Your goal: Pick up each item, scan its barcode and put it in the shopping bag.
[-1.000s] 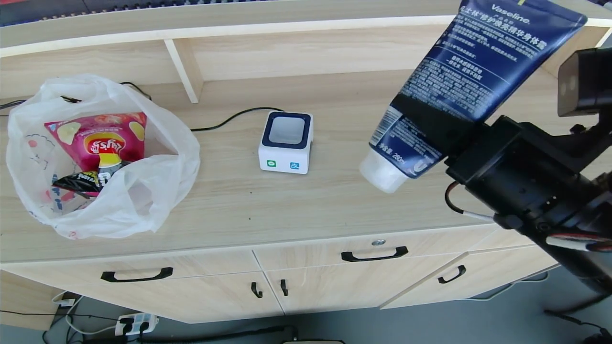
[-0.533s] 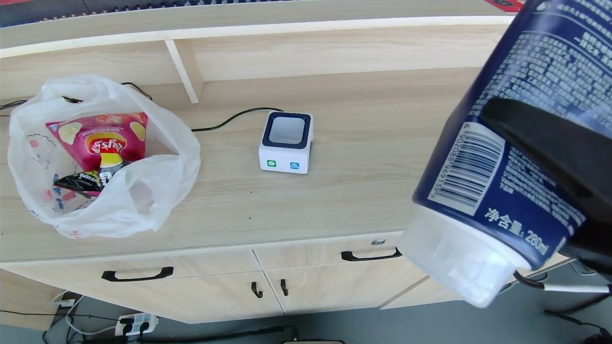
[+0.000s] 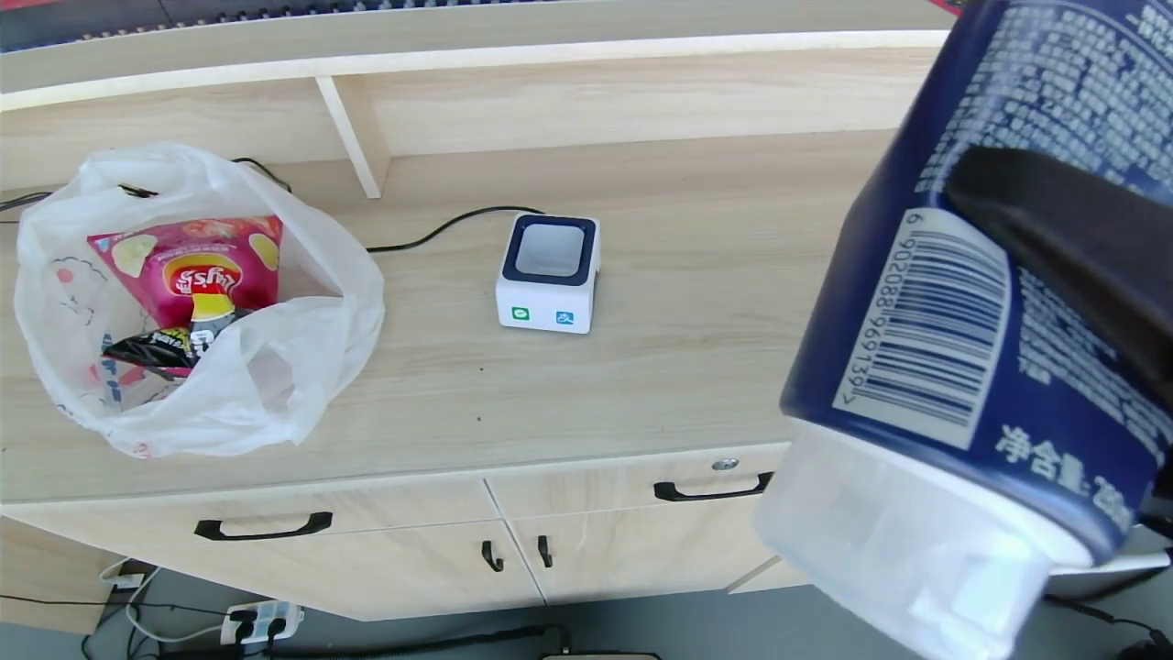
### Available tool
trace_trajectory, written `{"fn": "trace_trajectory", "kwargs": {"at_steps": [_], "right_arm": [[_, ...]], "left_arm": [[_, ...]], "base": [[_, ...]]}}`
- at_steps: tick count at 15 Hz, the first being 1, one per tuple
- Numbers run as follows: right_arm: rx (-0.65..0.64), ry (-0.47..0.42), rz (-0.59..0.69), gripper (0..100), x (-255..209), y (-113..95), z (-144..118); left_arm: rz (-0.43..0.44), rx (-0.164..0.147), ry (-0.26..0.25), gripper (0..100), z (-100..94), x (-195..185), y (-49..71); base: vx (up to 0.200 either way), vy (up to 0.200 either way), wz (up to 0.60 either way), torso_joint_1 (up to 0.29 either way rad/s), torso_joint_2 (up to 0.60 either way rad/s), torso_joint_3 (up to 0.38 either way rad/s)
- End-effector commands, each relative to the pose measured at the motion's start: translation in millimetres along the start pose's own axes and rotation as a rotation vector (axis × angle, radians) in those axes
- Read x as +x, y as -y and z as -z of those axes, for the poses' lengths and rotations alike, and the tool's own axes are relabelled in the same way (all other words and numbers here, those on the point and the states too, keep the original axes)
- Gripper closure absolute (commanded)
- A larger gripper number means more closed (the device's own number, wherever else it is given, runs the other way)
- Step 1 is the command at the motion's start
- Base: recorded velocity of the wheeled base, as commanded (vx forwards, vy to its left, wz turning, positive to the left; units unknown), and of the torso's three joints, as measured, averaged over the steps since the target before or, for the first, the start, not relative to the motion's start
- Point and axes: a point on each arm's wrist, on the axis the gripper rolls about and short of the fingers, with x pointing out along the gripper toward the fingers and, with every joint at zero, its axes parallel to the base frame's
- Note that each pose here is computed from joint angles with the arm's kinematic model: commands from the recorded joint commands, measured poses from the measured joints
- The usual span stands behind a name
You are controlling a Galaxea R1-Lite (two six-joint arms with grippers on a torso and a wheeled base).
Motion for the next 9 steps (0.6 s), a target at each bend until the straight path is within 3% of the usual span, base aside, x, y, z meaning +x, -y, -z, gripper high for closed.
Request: {"fn": "trace_trajectory", "kwargs": {"at_steps": [1,9], "right_arm": [[0.012,-0.012,-0.019,100,-0.7,-4.5,2.9],[0.021,-0.028,-0.044,100,0.7,-9.2,6.9]], "left_arm": [[0.001,0.0,-0.001,0,0.0,0.0,0.0],[0.0,0.0,-0.001,0,0.0,0.0,0.0]], "base": [[0.0,0.0,0.0,0.0,0.0,0.0],[0.0,0.0,0.0,0.0,0.0,0.0]]}}
